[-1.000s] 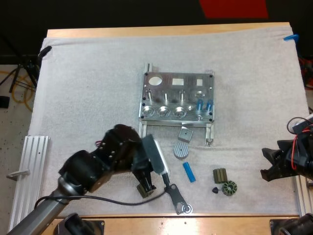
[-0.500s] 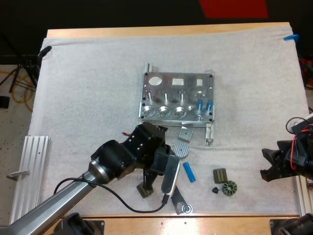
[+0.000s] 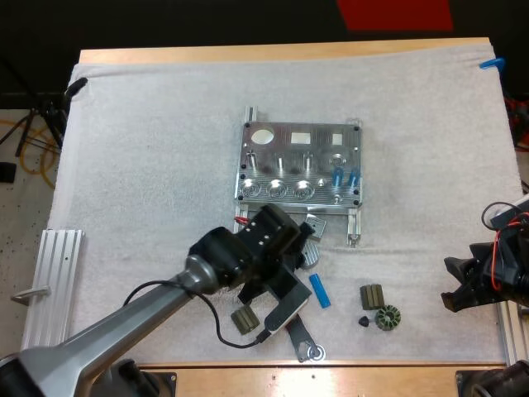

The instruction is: Load cells from right to left

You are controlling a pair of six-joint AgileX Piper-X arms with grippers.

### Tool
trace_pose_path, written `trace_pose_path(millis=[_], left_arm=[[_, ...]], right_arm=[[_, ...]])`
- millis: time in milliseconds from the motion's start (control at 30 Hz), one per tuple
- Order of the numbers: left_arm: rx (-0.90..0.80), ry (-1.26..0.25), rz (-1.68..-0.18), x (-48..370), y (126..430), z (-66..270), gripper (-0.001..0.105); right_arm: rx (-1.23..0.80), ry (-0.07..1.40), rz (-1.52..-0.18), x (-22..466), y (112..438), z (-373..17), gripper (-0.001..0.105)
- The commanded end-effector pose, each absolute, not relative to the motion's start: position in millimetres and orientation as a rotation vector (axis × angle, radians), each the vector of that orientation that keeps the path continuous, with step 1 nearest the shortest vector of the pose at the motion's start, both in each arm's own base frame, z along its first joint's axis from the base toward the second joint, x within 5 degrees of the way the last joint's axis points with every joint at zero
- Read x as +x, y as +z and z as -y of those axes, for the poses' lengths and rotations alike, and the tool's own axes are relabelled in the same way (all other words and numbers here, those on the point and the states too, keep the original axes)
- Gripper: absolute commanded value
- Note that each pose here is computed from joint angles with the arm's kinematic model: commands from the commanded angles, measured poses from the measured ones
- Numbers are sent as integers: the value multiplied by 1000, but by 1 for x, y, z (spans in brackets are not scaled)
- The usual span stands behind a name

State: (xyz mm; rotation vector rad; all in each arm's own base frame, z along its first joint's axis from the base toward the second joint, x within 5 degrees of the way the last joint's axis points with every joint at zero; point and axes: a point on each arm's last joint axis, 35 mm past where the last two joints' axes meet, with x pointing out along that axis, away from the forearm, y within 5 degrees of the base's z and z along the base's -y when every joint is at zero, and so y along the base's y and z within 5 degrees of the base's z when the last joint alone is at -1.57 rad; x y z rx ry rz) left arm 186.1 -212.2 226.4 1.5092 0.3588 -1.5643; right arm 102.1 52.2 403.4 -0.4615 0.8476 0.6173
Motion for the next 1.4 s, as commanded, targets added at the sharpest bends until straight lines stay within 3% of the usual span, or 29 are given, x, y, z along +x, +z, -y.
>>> trace_pose_path(millis=[0, 300, 1367], left_arm=[[1569, -1573, -321, 186, 225, 217, 35], [1609, -1624, -252, 180, 205, 243, 35], [1677, -1689, -322, 193, 142, 261, 35]], right_arm=[[-468, 624, -842, 100, 404, -51, 42], [-468, 624, -839, 100, 405, -51, 42], [-472, 633, -837, 100, 405, -52, 42]])
